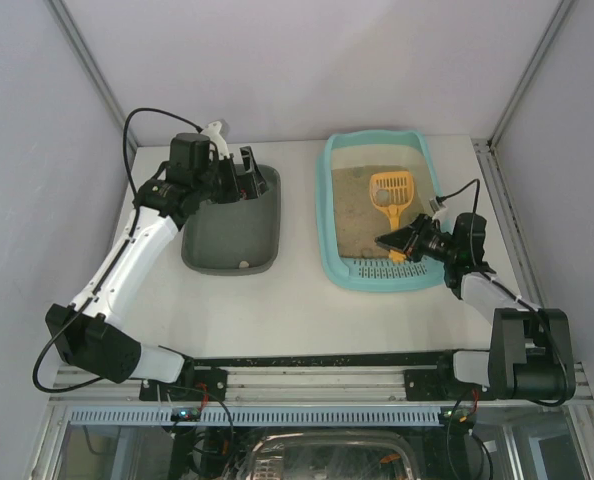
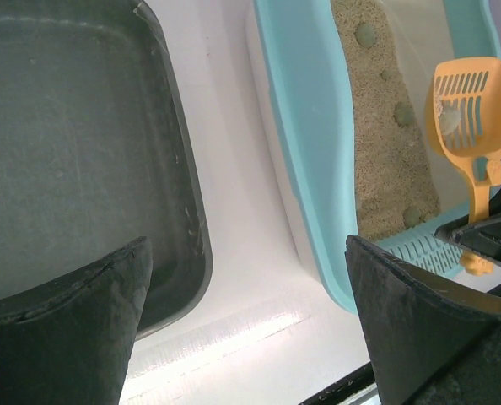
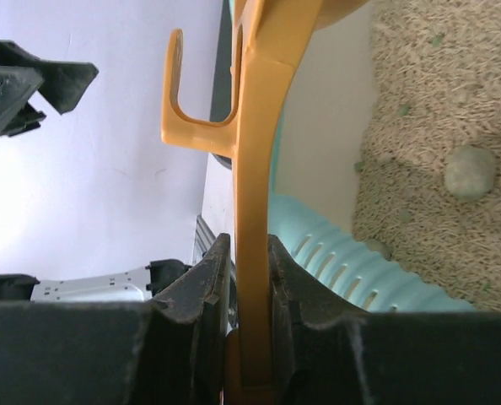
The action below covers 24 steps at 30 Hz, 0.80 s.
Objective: Clean the litter box
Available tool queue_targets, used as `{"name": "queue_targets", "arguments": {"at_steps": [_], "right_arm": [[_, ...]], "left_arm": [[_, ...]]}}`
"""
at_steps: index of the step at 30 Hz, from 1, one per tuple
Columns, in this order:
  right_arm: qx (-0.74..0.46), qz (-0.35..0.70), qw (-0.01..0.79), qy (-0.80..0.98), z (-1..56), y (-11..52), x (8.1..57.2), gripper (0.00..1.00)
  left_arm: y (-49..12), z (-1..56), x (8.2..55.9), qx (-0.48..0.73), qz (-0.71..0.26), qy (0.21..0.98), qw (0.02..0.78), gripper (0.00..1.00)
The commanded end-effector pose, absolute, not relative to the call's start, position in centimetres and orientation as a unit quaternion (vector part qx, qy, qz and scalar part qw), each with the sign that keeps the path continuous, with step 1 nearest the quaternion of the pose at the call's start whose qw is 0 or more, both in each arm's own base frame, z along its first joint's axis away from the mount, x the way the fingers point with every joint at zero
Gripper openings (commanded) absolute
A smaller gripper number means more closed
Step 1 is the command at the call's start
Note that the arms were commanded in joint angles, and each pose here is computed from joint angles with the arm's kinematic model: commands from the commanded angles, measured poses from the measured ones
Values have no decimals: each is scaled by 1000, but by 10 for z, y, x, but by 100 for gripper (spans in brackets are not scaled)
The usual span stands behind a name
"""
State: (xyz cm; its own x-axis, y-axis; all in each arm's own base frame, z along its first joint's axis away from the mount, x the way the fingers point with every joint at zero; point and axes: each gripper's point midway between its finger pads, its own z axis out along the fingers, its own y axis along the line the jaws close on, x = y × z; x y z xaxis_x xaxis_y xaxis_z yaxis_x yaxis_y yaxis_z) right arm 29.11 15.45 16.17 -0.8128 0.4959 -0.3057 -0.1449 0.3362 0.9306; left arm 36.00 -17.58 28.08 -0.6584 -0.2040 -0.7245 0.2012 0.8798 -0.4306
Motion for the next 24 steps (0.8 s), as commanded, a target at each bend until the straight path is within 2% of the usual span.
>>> {"name": "queue_targets", "arguments": {"at_steps": [1, 6, 9, 12, 16, 19, 22, 24], "right_arm": [[81, 553, 295, 775, 168, 163, 299, 0], [103, 557, 309, 764, 170, 151, 309, 0], [70, 559, 282, 777, 164, 176, 303, 0], [122, 567, 298, 758, 161, 154, 315, 0], [91, 567, 279, 770, 160, 170, 312, 0], [134, 578, 303, 746, 165, 145, 324, 0], [102, 574, 278, 763, 161, 165, 319, 0], [110, 575, 292, 756, 165, 160, 320, 0]], "left_arm": [[-173, 292, 358, 15, -246, 867, 433, 100], [-170, 292, 358, 16, -237, 869, 434, 100], [-166, 288, 362, 7, -228, 872, 434, 100], [-165, 284, 364, -1, -233, 874, 426, 100], [-166, 285, 365, -1, -237, 872, 428, 100], [-160, 283, 366, -6, -226, 875, 428, 100], [-158, 279, 368, -7, -223, 877, 426, 100], [-155, 276, 369, -10, -219, 879, 424, 100]]}}
